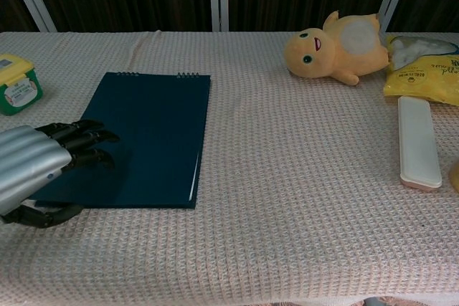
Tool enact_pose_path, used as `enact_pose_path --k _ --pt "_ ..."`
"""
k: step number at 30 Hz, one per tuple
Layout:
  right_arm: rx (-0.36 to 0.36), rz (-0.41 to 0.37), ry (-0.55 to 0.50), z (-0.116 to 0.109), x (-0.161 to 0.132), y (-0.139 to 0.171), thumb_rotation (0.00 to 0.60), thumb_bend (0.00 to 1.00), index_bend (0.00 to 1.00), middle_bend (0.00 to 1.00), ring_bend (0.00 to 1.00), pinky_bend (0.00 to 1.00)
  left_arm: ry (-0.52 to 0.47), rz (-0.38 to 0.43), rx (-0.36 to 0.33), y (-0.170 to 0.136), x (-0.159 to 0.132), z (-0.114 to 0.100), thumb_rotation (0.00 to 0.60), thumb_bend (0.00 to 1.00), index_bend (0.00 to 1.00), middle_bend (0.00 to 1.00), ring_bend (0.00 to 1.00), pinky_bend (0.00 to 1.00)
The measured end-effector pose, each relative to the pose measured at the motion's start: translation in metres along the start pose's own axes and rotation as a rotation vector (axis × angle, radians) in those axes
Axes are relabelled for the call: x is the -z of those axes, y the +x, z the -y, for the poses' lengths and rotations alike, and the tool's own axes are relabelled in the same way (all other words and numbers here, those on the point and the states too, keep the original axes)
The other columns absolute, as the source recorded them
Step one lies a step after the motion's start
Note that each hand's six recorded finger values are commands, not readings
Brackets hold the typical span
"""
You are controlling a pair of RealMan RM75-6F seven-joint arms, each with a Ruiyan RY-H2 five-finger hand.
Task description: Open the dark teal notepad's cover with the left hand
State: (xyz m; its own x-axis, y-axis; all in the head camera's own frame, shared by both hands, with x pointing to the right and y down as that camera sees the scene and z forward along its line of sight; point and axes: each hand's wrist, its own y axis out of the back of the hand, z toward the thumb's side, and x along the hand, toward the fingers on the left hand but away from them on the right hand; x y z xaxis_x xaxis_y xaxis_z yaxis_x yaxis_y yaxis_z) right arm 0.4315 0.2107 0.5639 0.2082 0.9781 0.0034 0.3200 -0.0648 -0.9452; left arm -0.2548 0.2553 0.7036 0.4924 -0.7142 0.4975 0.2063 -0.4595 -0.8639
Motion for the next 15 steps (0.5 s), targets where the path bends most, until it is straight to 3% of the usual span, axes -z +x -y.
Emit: enact_pose_path --k 15 --pt "-0.004 0.001 0.001 0.0002 0.0007 0.0006 0.6 0.33 0.0 0.0 0.0 0.0 0.0 0.003 0.005 0.0009 -0.0003 0.0005 0.599 0.32 0.35 0.12 0.05 0.19"
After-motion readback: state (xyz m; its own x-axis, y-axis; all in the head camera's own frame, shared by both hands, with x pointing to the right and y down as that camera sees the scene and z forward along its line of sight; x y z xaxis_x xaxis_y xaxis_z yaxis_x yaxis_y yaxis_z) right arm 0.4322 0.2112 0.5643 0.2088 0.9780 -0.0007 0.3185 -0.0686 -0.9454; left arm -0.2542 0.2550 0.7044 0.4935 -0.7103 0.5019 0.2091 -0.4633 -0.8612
